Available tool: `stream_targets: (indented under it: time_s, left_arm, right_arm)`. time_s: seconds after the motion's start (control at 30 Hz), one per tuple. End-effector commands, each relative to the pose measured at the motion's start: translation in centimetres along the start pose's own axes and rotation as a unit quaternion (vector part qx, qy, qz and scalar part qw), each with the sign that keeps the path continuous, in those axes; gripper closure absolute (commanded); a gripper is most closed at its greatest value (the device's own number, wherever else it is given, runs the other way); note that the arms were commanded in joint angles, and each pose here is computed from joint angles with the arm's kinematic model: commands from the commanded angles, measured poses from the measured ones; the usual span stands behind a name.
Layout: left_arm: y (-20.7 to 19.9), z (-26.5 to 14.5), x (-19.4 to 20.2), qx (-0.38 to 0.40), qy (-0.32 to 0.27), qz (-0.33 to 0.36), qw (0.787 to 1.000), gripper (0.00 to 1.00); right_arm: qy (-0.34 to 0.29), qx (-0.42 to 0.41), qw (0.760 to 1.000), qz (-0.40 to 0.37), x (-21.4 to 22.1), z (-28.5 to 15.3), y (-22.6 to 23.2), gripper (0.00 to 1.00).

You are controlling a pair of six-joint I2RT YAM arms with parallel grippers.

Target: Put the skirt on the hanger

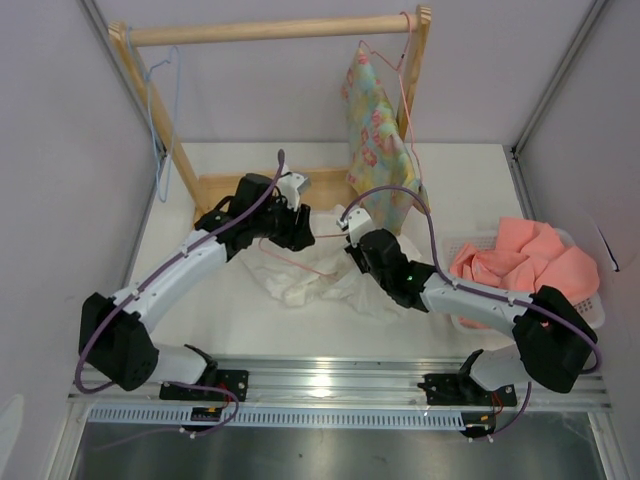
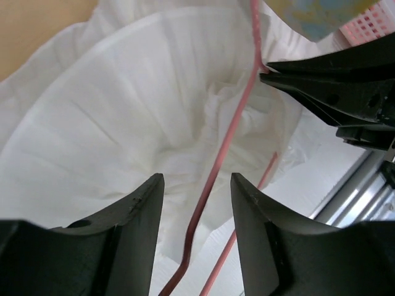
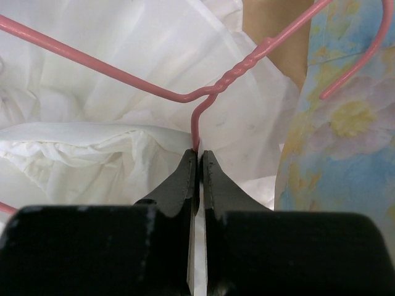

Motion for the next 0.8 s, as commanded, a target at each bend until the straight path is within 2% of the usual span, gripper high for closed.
stream_targets:
  time_s: [0.0, 0.1, 0.23, 0.27, 0.3, 0.33, 0.4, 0.57, 0.63, 0.73, 0.77]
  left_arm:
    - [1.7, -3.4, -2.5, -0.082, -0.059, -0.024, 0.995, 0.45]
    - [2.4, -6.3, -4.4, -0.121, -0.107, -0.027, 0.987, 0.41]
    - [3.9, -10.2, -5.6, -0.198, -0.141, -0.062, 0.968, 0.40]
    - [5.0, -11.2, -5.3, -0.240, -0.144, -0.075, 0.957, 0.40]
    - [5.0, -12.8, -5.6, -0.257, -0.168, -0.088, 0.948, 0.38]
    - [5.5, -13.2, -4.7, -0.277, -0.169, -0.102, 0.940, 0.37]
    - [5.9, -15.4, -4.2, -0.307, -0.193, -0.135, 0.922, 0.39]
    - [5.8, -15.4, 0.9, -0.327, -0.168, -0.202, 0.908, 0.46]
    - [4.9, -14.8, 2.7, -0.304, -0.171, -0.235, 0.907, 0.49]
    - [3.6, -12.4, 6.4, -0.268, -0.139, -0.282, 0.911, 0.55]
    - [3.4, -12.2, 6.9, -0.263, -0.141, -0.305, 0.905, 0.54]
  right_arm:
    - [-0.019, 0.007, 0.999, 0.032, -0.8, -0.7, -0.3, 1.00]
    - [-0.018, 0.009, 0.999, 0.029, -0.7, -1.1, -0.3, 1.00]
    - [-0.010, 0.020, 1.000, 0.020, -0.4, -1.2, -0.2, 1.00]
    - [-0.008, 0.022, 1.000, 0.019, -0.3, -1.2, -0.2, 1.00]
    - [-0.007, 0.024, 1.000, 0.017, -0.3, -1.1, -0.1, 1.00]
    - [-0.003, 0.026, 1.000, 0.014, -0.1, -1.1, 0.1, 1.00]
    - [0.002, 0.033, 0.999, 0.010, 0.3, -1.0, 0.1, 1.00]
    - [0.016, 0.050, 0.999, 0.002, 0.6, -0.4, 0.0, 1.00]
    - [0.017, 0.056, 0.998, 0.001, 0.3, -0.3, -0.1, 1.00]
    - [0.016, 0.056, 0.998, 0.006, 0.2, -0.2, 0.1, 1.00]
    - [0.015, 0.059, 0.998, 0.010, 0.0, -0.2, 0.0, 1.00]
Point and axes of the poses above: each gripper's point midway between its finger pads, its own z axis out along the fingers, its own y axis along the line the jaws close on, x = y × z, the point moved 2 cm from there along -z, back along the fingers, and after that the axes turned 10 degrees about z, right-handed, at the moved point
